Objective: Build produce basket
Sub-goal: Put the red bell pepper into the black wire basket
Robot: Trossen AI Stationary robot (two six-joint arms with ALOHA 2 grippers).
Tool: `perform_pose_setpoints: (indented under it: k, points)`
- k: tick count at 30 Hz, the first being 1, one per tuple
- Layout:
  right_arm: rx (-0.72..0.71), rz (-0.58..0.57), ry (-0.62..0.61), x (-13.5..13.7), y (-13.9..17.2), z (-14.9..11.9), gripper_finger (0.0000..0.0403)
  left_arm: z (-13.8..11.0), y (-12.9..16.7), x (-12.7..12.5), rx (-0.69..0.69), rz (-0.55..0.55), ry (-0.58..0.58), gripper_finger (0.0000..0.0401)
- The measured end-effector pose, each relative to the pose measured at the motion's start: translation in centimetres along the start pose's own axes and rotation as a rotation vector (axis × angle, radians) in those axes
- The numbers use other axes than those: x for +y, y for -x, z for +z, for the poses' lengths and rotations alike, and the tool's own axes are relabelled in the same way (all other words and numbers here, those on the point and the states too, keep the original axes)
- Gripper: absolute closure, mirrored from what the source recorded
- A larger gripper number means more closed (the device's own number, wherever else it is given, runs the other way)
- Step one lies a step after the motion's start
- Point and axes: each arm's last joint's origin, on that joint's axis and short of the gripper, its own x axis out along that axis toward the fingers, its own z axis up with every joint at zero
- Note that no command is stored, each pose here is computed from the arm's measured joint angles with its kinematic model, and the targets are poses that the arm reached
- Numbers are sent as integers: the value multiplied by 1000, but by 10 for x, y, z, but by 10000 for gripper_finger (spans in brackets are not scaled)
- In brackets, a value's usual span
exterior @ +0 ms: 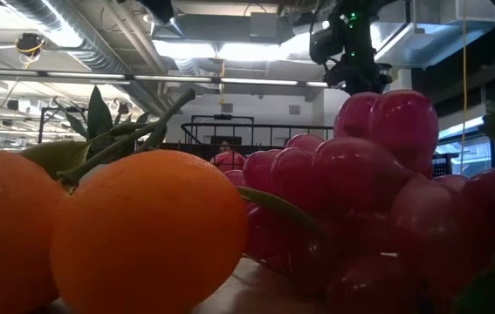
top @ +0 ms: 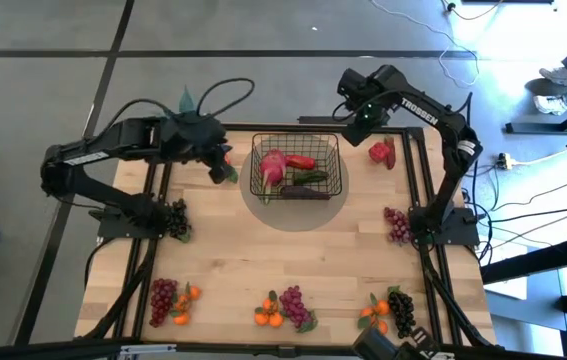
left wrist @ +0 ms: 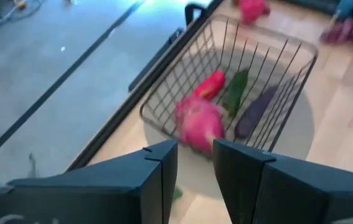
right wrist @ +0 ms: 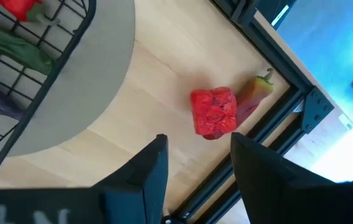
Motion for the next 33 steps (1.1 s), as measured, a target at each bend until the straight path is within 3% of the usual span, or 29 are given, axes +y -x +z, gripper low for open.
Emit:
perform_pose_setpoints:
  k: [13, 33]
  points:
    - [-86, 38, -77, -7, 27, -21, 243, 2, -9, -5, 12, 4, -48, 311]
    - [-55, 211, -117, -2, 29, -22, 243, 3, -13, -7, 19, 7, -86, 311]
